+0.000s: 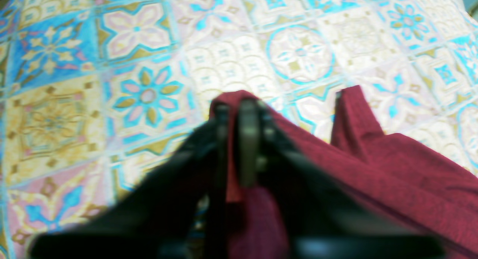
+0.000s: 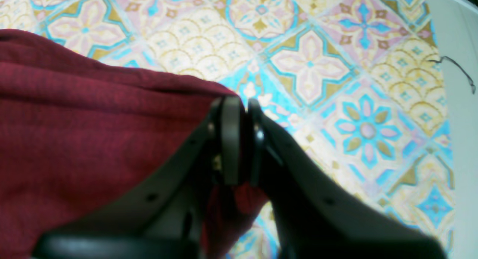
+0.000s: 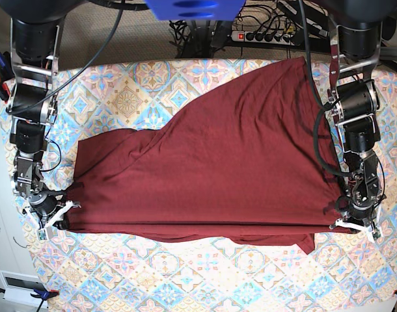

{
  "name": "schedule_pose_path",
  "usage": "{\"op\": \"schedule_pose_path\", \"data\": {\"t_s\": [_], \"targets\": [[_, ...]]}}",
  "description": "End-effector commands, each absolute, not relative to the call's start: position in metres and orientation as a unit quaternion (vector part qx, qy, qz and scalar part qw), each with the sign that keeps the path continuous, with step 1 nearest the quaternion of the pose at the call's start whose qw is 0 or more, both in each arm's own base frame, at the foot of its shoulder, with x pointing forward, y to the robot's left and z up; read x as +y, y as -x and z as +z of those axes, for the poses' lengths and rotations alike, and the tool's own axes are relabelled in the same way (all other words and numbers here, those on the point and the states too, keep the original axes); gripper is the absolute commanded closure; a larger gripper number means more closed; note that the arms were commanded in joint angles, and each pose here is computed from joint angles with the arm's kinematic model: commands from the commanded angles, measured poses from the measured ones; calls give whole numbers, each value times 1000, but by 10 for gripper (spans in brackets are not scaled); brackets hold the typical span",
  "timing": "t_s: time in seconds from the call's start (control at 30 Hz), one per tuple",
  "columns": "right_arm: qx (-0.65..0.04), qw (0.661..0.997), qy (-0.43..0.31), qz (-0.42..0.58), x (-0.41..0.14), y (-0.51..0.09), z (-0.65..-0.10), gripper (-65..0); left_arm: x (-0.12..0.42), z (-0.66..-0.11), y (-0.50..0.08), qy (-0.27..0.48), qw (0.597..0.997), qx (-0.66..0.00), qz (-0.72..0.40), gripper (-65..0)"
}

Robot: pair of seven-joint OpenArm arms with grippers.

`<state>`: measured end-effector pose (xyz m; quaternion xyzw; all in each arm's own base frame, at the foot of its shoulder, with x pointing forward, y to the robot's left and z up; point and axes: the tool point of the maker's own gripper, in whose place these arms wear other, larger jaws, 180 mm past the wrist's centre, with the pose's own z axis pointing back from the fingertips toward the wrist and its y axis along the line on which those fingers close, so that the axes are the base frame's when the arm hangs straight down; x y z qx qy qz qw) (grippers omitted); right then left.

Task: Layout the t-shirt on the table in an organized manner, then fold the t-shirt properly
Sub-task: 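Lift the shirt with both grippers and lay it back on the table, then release the shirt and reposition both grippers at its edges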

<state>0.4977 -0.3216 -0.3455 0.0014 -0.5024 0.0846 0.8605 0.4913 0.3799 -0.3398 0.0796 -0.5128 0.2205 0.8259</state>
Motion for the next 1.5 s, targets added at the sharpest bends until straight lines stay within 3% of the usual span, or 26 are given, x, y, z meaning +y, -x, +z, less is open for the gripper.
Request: {"op": "schedule_pose_path", "data": {"t_s": [0.0, 0.07, 0.13, 0.23, 0.57, 1.03, 1.23, 1.47], "targets": [[-548, 832, 13, 84, -332, -515, -306, -101, 394, -306, -504, -91, 801, -548, 224, -208], [-558, 824, 17, 96, -328, -516, -299, -187, 394, -307, -504, -90, 802, -546, 224, -252], [-555, 825, 22, 104, -327, -516, -297, -262, 393, -307, -504, -90, 803, -545, 223, -254], [-528, 840, 31, 118, -325, -508, -307, -326, 391, -317, -500, -86, 816, -526, 225, -254], [-447, 861, 56, 237, -284, -447, -359, -312, 385, -376, -436, -85, 850, -475, 212, -262], [-407, 875, 49, 258, -291, -372, -383, -311, 308, -373, -334, 43, 892, -407, 192, -267], [-396, 880, 46, 257, -292, -363, -391, -311, 267, -395, -285, 73, 914, -357, 178, -429], [-395, 881, 47, 257, -292, -362, -392, -311, 233, -402, -237, 90, 926, -328, 165, -447]]}}
